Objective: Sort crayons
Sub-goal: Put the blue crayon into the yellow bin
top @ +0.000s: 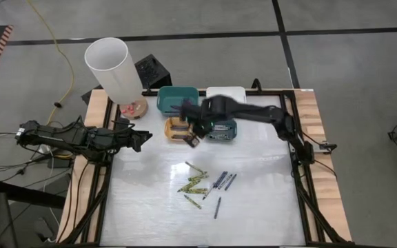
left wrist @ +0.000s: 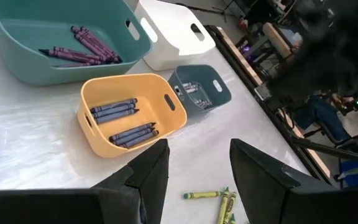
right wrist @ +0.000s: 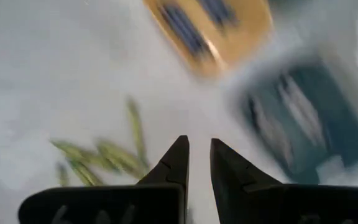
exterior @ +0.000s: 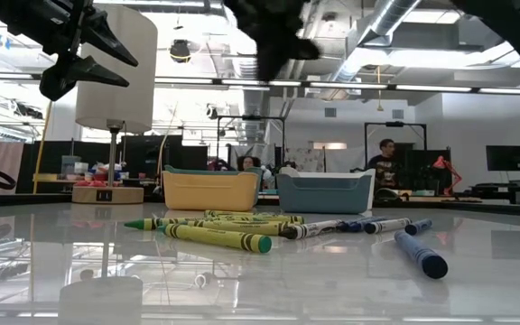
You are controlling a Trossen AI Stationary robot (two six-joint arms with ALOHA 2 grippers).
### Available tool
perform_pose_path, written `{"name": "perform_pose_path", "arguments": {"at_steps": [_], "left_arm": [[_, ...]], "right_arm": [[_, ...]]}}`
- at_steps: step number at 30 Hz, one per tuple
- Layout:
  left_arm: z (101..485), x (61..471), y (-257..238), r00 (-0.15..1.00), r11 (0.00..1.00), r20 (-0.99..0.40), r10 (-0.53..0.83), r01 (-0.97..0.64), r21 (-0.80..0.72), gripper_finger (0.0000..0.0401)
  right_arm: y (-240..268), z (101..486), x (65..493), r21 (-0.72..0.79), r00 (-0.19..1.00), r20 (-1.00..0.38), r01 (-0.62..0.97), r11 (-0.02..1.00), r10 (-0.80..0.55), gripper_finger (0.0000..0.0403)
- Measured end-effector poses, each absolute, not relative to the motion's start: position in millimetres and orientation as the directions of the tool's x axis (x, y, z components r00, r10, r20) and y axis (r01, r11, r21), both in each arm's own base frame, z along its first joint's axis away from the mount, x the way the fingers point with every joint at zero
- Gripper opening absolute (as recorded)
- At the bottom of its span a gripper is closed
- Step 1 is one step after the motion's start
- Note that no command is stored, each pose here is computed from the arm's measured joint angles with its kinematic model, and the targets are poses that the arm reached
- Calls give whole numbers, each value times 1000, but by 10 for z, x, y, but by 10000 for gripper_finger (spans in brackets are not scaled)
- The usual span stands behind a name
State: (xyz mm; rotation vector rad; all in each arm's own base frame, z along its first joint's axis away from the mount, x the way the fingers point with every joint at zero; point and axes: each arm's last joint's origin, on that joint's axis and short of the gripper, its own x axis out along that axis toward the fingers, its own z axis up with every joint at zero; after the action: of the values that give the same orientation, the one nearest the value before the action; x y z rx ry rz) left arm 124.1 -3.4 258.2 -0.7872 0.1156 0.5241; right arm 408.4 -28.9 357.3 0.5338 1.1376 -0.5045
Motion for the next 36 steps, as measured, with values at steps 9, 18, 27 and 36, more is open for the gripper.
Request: {"name": "perform_pose_path", "arguments": {"at_steps": [9,18,27,36], "left_arm": [[2581,1241,-36,869,584,-292,400,-487,-650,160],[2580,1243,-40,874,579,-295,385,-478,-661,160],[2579,1244,-43,878,551,-297,375,-469,-690,160],[2577,1246,-50,886,555,-302,351,-457,-695,160]], "right_arm": [[638,3192,3983,-2,138,-971,815,580,-197,60],[1277,2774,3776,-34,17,-971,978,208,-239,60],[1746,2567,3519,-15,-41,-968,994,-108,-248,60],[1641,2570,3102,-114,-153,-971,972,-206,-184,60]]}}
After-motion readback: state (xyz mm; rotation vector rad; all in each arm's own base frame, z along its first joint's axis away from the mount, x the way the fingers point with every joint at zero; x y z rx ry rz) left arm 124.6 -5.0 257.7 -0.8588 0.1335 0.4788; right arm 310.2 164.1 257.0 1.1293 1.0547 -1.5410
